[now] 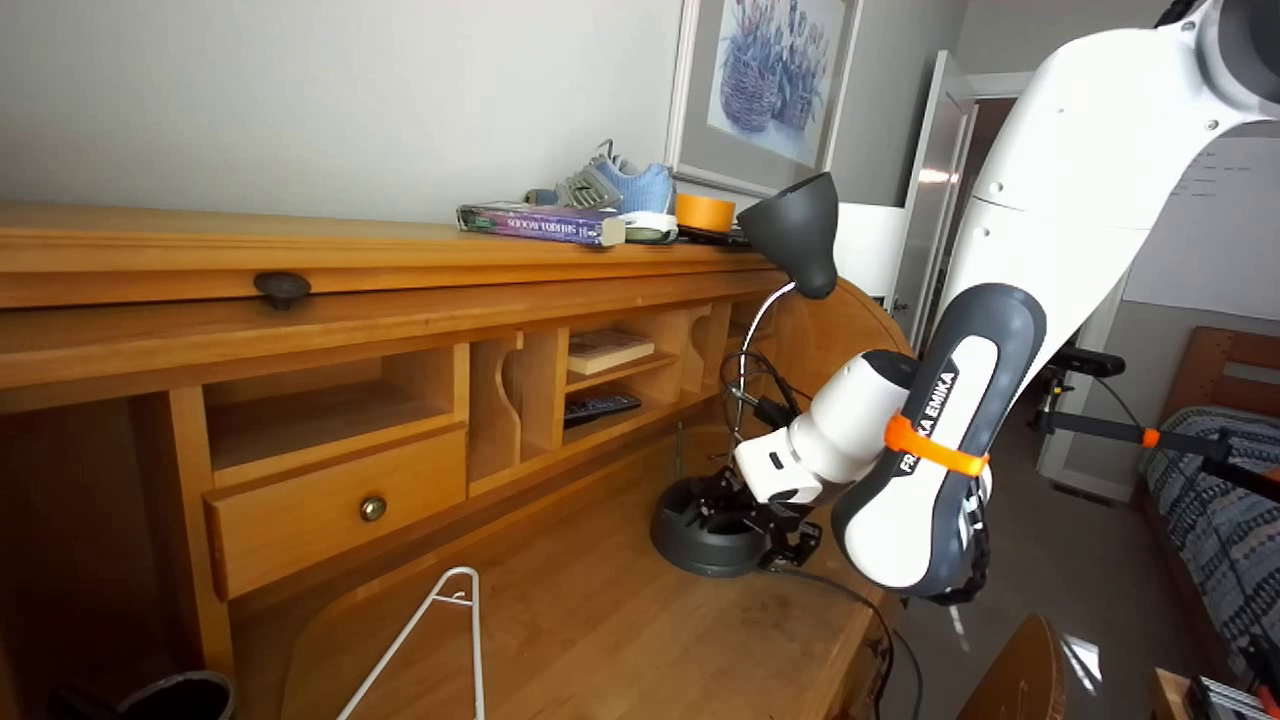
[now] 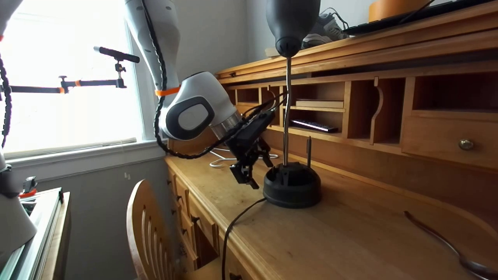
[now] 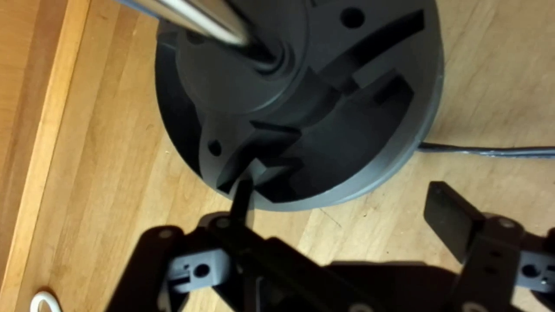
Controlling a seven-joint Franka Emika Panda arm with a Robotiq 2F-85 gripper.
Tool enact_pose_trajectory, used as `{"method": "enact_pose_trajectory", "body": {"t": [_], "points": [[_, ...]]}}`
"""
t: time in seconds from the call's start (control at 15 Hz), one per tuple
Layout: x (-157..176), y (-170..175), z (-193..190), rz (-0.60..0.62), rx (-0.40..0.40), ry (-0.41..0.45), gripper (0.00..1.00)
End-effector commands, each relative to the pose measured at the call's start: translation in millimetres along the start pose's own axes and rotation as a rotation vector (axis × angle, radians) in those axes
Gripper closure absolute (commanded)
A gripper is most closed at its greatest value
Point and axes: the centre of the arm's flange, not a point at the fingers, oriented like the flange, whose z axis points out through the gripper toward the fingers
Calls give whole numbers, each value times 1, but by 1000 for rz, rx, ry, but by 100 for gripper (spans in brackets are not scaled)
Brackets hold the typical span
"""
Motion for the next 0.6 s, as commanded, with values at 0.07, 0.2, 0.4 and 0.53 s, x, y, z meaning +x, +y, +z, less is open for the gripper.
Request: {"method": "enact_pose_trajectory", "body": {"t": [0.07, 0.2, 0.4, 0.53], "points": [[-5, 0, -6, 59, 73, -15, 0], [-12, -4, -5, 64, 101, -32, 0], [-25, -12, -3, 69, 143, -61, 0], [-33, -18, -5, 72, 167, -76, 0]]}}
